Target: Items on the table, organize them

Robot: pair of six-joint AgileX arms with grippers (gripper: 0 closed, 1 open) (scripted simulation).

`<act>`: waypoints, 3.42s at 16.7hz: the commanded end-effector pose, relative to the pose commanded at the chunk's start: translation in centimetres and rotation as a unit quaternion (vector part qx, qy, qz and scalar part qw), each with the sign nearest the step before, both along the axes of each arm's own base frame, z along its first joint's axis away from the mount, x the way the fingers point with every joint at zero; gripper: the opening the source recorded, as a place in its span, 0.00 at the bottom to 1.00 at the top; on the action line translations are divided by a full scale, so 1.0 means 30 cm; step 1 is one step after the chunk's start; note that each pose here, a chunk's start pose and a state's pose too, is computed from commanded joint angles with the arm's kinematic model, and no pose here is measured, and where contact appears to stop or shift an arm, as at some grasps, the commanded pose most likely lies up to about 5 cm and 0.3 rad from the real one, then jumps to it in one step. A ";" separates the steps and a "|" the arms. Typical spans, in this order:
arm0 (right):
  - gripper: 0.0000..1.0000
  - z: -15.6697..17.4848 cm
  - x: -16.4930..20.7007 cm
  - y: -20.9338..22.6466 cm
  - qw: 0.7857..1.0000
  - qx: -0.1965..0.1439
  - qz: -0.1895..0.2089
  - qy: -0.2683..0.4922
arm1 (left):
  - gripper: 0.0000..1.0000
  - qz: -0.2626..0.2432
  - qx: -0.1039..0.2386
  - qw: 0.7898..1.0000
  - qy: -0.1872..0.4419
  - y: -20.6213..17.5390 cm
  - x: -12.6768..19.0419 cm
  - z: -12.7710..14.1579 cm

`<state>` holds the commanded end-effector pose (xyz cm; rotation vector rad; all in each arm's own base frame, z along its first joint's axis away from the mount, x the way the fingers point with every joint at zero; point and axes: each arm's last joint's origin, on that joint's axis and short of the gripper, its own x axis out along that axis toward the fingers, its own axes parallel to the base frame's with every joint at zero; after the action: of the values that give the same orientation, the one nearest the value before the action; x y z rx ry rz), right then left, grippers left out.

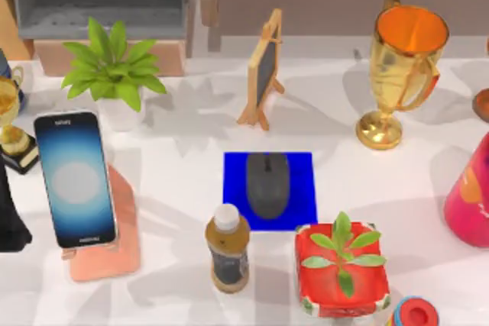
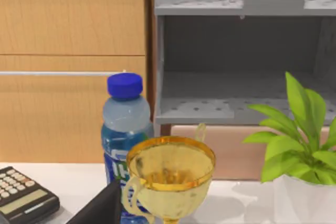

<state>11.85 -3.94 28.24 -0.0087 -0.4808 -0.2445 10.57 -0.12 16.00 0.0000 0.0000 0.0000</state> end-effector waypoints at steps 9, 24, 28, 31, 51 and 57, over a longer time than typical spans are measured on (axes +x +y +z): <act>1.00 -0.318 0.260 -0.323 0.990 0.031 -0.001 0.138 | 1.00 0.000 0.000 1.000 0.000 0.000 0.000 0.000; 1.00 -0.739 0.407 -0.524 0.965 0.000 0.112 0.237 | 1.00 0.000 0.000 1.000 0.000 0.000 0.000 0.000; 1.00 -0.738 0.408 -0.525 0.965 0.002 0.110 0.238 | 1.00 0.000 0.000 1.000 0.000 0.000 0.000 0.000; 1.00 -0.738 0.460 -0.526 0.965 0.000 0.112 0.237 | 1.00 0.000 0.000 1.000 0.000 0.000 0.000 0.000; 0.00 -0.739 0.507 -0.525 0.965 0.000 0.112 0.237 | 1.00 0.000 0.000 1.000 0.000 0.000 0.000 0.000; 0.00 -0.739 0.507 -0.525 0.965 0.000 0.112 0.237 | 1.00 0.000 0.000 1.000 0.000 0.000 0.000 0.000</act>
<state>27.07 -19.71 6.07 -0.0118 -0.0017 -0.0161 10.57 -0.12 16.00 0.0000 0.0000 0.0000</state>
